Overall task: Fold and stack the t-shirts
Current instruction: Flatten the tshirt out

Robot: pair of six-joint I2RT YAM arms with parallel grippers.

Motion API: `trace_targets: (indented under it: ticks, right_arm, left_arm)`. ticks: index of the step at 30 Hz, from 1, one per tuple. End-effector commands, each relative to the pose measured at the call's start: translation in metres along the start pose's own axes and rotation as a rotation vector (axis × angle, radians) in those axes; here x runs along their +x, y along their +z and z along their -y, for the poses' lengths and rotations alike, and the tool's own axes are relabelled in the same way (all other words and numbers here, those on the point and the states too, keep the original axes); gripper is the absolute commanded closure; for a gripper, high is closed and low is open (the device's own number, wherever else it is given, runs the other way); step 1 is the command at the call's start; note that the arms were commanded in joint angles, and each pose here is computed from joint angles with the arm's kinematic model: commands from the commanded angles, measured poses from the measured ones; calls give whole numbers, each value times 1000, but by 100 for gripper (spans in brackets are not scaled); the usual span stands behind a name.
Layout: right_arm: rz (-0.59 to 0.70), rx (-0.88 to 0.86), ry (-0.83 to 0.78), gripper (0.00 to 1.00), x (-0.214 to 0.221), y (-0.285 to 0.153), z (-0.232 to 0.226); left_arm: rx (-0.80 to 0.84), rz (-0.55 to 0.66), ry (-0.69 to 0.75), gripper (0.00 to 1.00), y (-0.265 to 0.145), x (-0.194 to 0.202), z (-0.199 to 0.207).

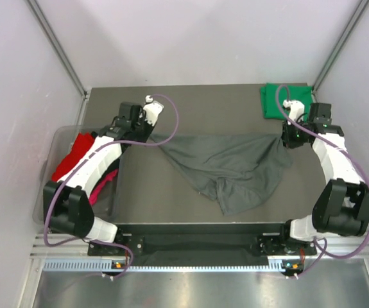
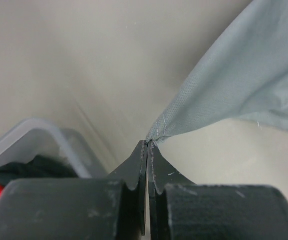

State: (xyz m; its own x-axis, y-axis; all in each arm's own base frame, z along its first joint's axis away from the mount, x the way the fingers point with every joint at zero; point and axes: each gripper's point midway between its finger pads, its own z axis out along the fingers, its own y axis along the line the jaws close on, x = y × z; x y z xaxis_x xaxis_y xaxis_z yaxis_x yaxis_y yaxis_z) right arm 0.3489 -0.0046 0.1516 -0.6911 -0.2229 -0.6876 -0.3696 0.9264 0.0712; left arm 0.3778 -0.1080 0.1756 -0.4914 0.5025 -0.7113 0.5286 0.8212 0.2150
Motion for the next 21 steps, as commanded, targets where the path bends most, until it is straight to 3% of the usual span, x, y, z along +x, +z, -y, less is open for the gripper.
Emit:
trace_targets:
  ticks: [1,7,12,15,18,19,21]
  right_arm:
    - [70,0,-11,98,-20,0,4]
    - [47,44,-27,98,-6,4,12]
    - [32,132,-16,86,2,4,25]
    - [62,161,-35,86,-5,-6,26]
    - [93,249,-52,72,-15,-26,36]
    - [108,282,-52,61,-18,-33,39]
    - [173,345,-80,55,-31,-57,40]
  left_arm:
    - [-93,189,-71,100,2,-56,-24]
    - [-74,184,-90,99,9,-55,-21]
    - [-58,176,-87,100,14,-42,-14]
    - [-54,173,-84,100,16,-43,-13]
    - [-47,178,-96,100,16,-47,-13]
    - [-44,182,-101,100,16,-50,-13]
    - [-34,180,-109,100,16,-51,-12]
